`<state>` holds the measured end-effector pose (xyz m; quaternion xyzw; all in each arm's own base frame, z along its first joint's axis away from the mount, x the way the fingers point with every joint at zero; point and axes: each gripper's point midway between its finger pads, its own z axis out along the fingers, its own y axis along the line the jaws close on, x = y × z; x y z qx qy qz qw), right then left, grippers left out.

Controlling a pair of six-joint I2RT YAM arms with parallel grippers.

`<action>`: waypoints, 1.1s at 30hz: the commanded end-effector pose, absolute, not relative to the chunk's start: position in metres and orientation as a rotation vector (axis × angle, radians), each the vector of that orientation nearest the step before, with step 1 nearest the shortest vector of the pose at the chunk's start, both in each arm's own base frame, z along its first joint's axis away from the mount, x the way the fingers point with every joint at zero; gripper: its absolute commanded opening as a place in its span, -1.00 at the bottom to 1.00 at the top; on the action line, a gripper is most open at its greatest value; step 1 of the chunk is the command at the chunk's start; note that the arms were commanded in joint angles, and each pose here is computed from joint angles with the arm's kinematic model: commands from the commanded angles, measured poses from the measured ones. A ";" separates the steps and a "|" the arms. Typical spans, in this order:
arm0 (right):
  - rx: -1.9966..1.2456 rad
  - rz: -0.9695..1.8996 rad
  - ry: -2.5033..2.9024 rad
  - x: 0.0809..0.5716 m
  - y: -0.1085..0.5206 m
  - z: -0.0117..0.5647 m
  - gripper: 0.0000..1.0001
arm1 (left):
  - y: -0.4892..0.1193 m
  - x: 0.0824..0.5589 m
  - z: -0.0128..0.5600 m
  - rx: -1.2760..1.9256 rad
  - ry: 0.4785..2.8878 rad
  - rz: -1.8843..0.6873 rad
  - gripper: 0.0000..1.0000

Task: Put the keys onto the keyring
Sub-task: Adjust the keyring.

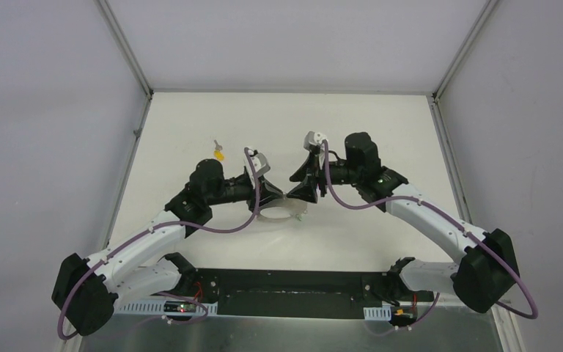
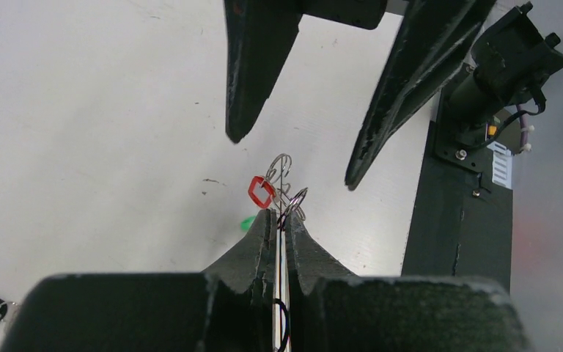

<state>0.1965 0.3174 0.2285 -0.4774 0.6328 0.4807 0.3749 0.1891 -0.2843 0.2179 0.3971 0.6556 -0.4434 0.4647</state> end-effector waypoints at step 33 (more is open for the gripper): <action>-1.183 1.327 1.146 0.165 0.325 0.309 -0.53 | -0.281 0.168 0.311 0.831 1.203 -1.211 -1.00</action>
